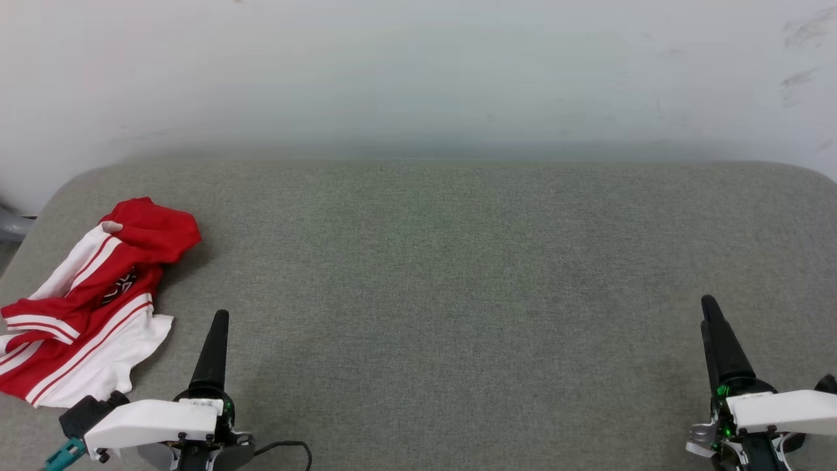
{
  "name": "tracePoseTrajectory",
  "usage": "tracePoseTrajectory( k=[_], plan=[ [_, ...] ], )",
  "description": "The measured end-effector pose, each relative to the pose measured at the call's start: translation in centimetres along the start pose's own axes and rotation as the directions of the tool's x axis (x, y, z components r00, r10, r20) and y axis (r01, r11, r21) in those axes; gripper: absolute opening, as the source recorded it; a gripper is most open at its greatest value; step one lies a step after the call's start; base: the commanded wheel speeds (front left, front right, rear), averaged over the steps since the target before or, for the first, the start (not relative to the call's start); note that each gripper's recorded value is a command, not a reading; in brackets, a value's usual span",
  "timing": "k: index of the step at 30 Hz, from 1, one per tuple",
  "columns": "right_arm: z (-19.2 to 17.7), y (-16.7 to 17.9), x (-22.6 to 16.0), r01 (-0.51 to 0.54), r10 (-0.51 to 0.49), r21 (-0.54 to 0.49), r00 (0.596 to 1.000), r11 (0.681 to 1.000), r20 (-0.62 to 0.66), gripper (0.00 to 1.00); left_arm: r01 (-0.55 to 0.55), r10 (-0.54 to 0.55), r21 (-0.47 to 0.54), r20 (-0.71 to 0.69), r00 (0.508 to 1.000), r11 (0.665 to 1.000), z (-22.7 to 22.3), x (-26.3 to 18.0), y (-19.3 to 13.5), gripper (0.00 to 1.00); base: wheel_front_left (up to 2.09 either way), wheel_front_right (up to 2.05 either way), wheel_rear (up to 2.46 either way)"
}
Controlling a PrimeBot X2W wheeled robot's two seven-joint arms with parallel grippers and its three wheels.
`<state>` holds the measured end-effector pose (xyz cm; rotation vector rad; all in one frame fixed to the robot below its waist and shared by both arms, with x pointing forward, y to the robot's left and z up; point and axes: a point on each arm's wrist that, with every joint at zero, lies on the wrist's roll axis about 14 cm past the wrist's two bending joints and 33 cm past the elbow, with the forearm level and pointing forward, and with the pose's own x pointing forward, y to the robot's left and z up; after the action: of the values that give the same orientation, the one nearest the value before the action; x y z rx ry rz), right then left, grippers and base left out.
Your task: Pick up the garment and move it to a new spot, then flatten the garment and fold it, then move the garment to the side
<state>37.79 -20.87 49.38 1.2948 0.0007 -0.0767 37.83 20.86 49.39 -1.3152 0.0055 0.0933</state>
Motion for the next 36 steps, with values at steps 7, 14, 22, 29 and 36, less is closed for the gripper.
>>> tracePoseTrajectory(
  k=[7, 14, 22, 29, 36],
  plan=[
    [0.2, 1.9, 0.3, -0.056, 0.059, -0.178, 0.998, 0.982, 0.011, 1.0, 0.002, -0.005, 0.152, 0.018, 1.0, 0.988, 0.3, 0.2, -0.9, 1.0, 0.0, 0.0, 0.0],
    [-0.2, 3.6, 0.4, -0.106, 0.112, -0.345, 0.994, 0.933, -0.002, 1.0, -0.001, -0.009, 0.296, 0.034, 0.999, 0.955, 0.2, 0.3, -1.6, 1.0, 0.0, 0.0, 0.0],
    [-0.9, 3.7, 0.1, -0.117, 0.124, -0.511, 0.992, 0.852, -0.02, 1.0, -0.004, -0.02, 0.444, 0.05, 0.999, 0.896, 0.1, 0.3, -2.1, 1.0, 0.0, 0.0, 0.0],
    [-1.2, 4.0, 0.0, -0.127, 0.143, -0.656, 0.989, 0.744, -0.029, 1.0, 0.0, -0.039, 0.602, 0.051, 0.998, 0.799, -0.4, 0.0, -2.4, 1.0, 0.0, 0.0, 0.0],
    [-1.3, 3.9, -0.2, -0.127, 0.149, -0.727, 0.988, 0.675, -0.034, 1.0, -0.001, -0.057, 0.678, 0.063, 0.996, 0.735, -0.5, -0.1, -2.7, 1.0, 0.0, 0.0, 0.0]
  ],
)
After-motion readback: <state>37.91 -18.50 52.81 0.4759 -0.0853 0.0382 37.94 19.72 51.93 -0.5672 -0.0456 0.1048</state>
